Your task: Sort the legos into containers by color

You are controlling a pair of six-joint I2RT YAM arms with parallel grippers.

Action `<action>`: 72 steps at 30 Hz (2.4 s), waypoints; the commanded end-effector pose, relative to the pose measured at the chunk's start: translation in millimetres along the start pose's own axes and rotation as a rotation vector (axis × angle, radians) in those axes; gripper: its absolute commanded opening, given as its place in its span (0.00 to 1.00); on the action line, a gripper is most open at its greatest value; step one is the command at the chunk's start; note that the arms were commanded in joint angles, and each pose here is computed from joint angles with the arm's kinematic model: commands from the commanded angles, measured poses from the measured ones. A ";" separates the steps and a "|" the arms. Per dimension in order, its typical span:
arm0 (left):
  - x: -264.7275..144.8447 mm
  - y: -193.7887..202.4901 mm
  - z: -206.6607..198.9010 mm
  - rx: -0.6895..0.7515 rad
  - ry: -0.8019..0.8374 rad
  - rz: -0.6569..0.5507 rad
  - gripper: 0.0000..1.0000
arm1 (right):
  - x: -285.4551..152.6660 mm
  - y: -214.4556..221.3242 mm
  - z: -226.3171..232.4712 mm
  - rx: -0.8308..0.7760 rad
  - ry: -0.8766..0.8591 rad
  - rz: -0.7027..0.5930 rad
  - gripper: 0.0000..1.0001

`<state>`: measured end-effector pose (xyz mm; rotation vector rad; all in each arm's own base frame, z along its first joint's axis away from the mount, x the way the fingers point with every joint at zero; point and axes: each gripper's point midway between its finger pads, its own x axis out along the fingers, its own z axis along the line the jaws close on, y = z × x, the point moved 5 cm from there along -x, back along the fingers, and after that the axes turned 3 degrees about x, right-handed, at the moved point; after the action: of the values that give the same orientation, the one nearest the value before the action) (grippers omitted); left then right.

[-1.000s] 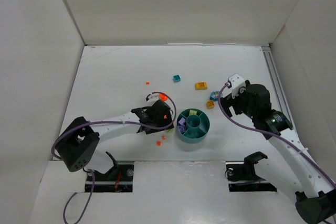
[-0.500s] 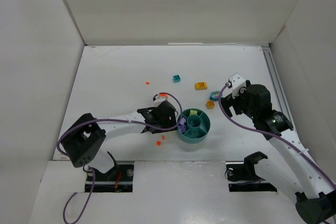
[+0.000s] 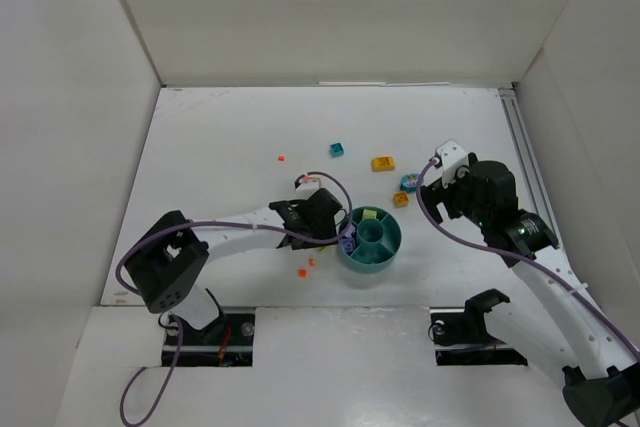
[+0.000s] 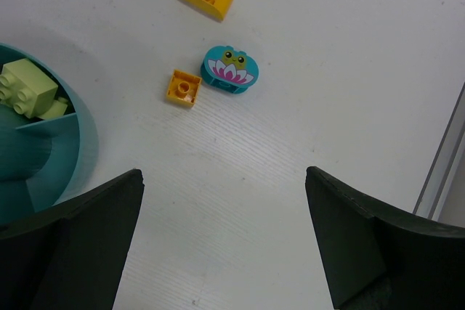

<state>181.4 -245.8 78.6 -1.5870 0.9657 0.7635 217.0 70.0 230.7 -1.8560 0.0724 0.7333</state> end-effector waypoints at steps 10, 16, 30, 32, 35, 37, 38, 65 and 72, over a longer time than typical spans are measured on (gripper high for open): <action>-0.1 9.6 -6.2 0.067 -0.034 0.025 0.39 | -2.1 -10.1 -5.4 0.018 0.034 -0.055 0.97; -17.4 -5.0 -9.5 0.051 -0.027 -0.052 0.32 | -2.1 -10.1 -5.4 0.018 0.034 -0.055 0.97; -92.3 -76.5 -63.2 0.147 0.212 -0.279 0.29 | -2.7 -7.7 -7.2 0.018 0.049 -0.042 0.97; -97.1 -84.3 -76.6 0.173 0.258 -0.293 0.29 | -2.8 -7.5 -8.3 0.019 0.058 -0.040 0.97; -92.8 -89.3 -90.7 0.206 0.273 -0.279 0.29 | -3.0 -7.2 -9.1 0.028 0.067 -0.038 0.97; -83.2 -84.5 -92.8 0.228 0.264 -0.244 0.29 | -3.0 -7.2 -9.1 0.028 0.067 -0.038 0.97; -83.1 -84.5 -96.1 0.231 0.275 -0.236 0.29 | -3.0 -7.2 -9.1 0.028 0.067 -0.038 0.97; -75.4 -63.1 -115.5 0.279 0.438 -0.120 0.49 | -6.6 -11.1 -11.4 0.030 0.080 -0.054 0.97; -89.3 -72.4 -107.0 0.248 0.402 -0.175 0.59 | -6.6 -11.1 -11.4 0.030 0.080 -0.054 0.97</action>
<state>204.0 -333.3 188.4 -1.5601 1.1971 0.2364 217.0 64.1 233.3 -1.8682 0.1039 0.6895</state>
